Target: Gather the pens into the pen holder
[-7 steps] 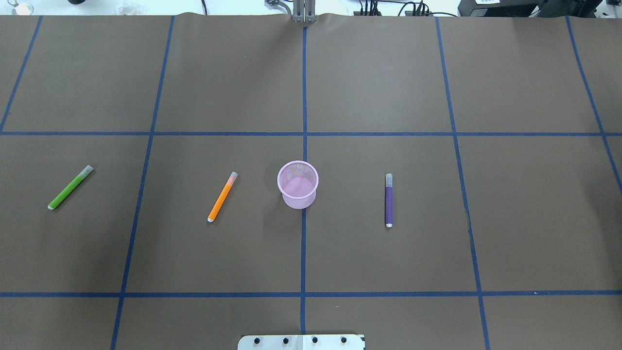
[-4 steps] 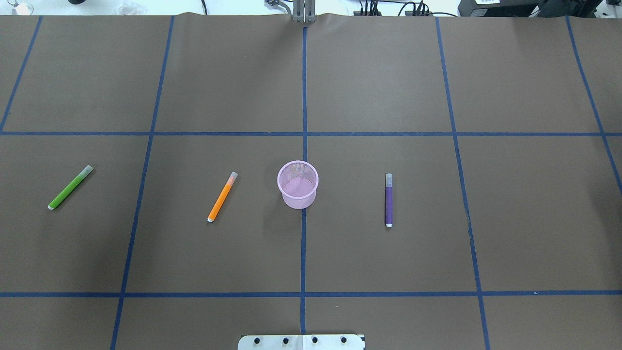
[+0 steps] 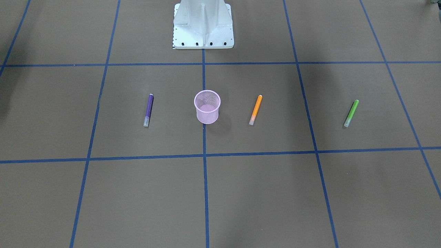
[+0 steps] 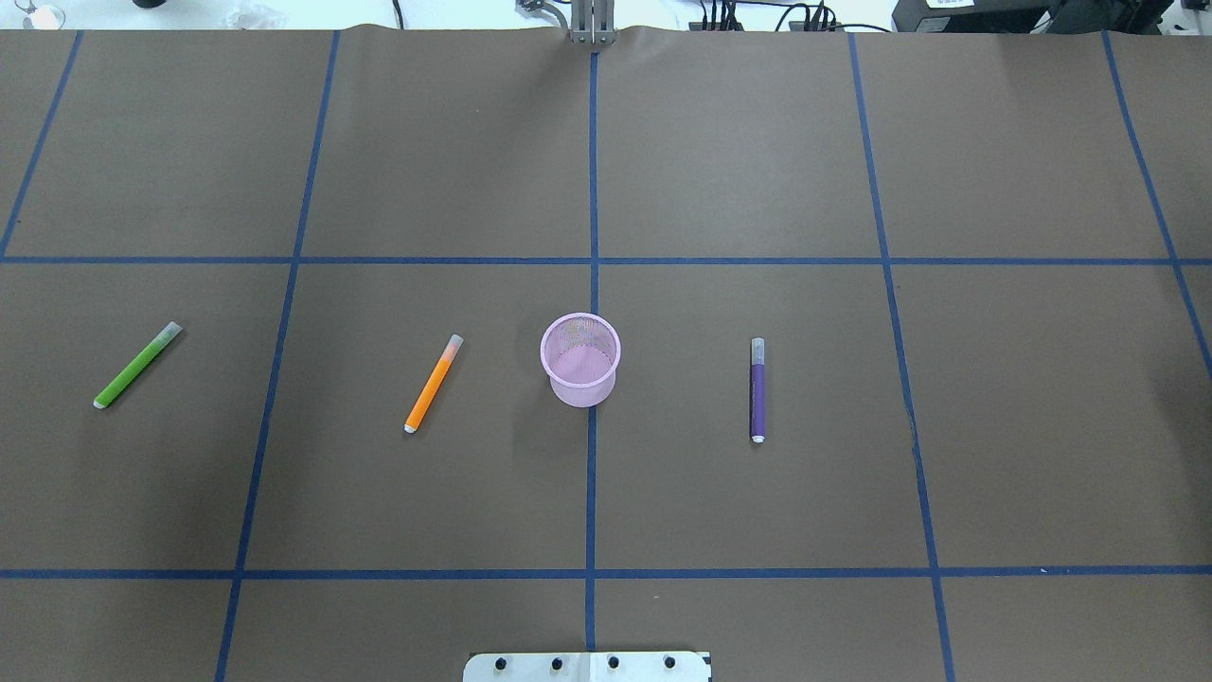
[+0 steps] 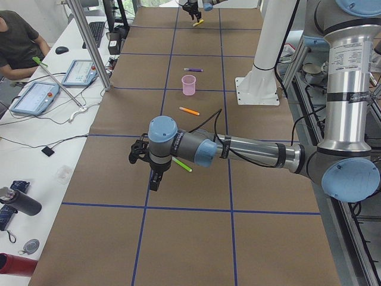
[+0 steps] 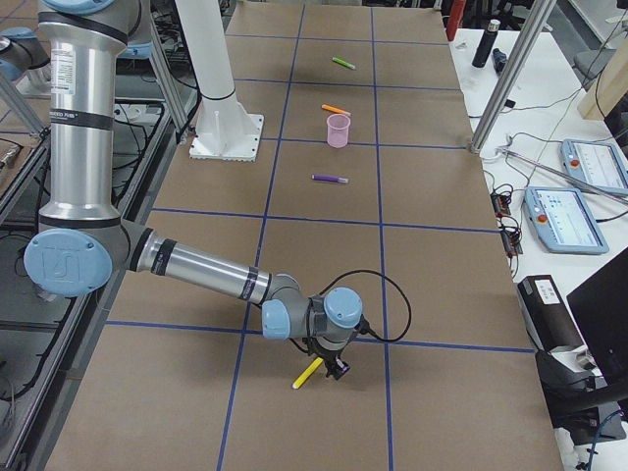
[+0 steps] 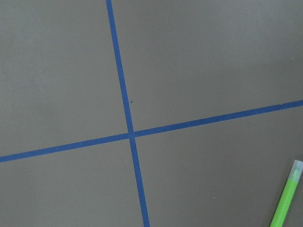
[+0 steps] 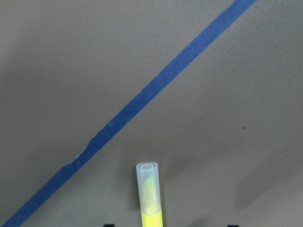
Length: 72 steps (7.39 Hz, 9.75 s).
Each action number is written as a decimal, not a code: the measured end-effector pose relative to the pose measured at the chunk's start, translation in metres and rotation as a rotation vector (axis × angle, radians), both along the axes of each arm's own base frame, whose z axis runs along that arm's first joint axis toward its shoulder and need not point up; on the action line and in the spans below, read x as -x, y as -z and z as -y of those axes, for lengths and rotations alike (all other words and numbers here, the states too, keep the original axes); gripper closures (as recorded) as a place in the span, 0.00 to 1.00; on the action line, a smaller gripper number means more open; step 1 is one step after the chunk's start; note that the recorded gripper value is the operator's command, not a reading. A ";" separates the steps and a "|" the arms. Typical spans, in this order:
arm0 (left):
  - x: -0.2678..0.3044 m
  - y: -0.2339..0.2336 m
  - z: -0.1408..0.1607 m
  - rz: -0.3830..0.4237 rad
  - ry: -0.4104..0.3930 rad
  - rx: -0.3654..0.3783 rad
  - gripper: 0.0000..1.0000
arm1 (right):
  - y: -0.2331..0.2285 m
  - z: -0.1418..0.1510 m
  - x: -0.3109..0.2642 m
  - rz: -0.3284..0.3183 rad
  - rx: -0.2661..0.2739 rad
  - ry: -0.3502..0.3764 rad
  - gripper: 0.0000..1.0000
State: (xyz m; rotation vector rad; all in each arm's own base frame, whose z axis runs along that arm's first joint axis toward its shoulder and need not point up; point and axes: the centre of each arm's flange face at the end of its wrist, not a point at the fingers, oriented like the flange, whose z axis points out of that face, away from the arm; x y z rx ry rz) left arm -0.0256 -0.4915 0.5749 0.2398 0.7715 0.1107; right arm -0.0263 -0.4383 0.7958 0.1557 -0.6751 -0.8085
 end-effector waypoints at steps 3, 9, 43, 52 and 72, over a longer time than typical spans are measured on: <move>0.000 0.000 0.000 0.000 0.000 0.001 0.00 | 0.002 0.000 0.006 0.006 -0.034 0.015 0.34; 0.000 -0.002 0.000 0.002 -0.001 0.002 0.00 | 0.001 -0.003 0.014 0.008 -0.040 0.034 0.42; -0.190 0.079 0.048 -0.150 -0.147 -0.160 0.01 | 0.587 -0.003 0.426 0.748 0.110 -1.021 1.00; -0.194 0.074 0.048 -0.151 -0.153 -0.150 0.01 | 0.606 -0.062 0.506 0.757 0.045 -1.030 1.00; -0.298 0.049 0.010 0.103 -0.530 -0.113 0.18 | 0.418 0.041 0.246 0.457 0.234 -0.755 0.12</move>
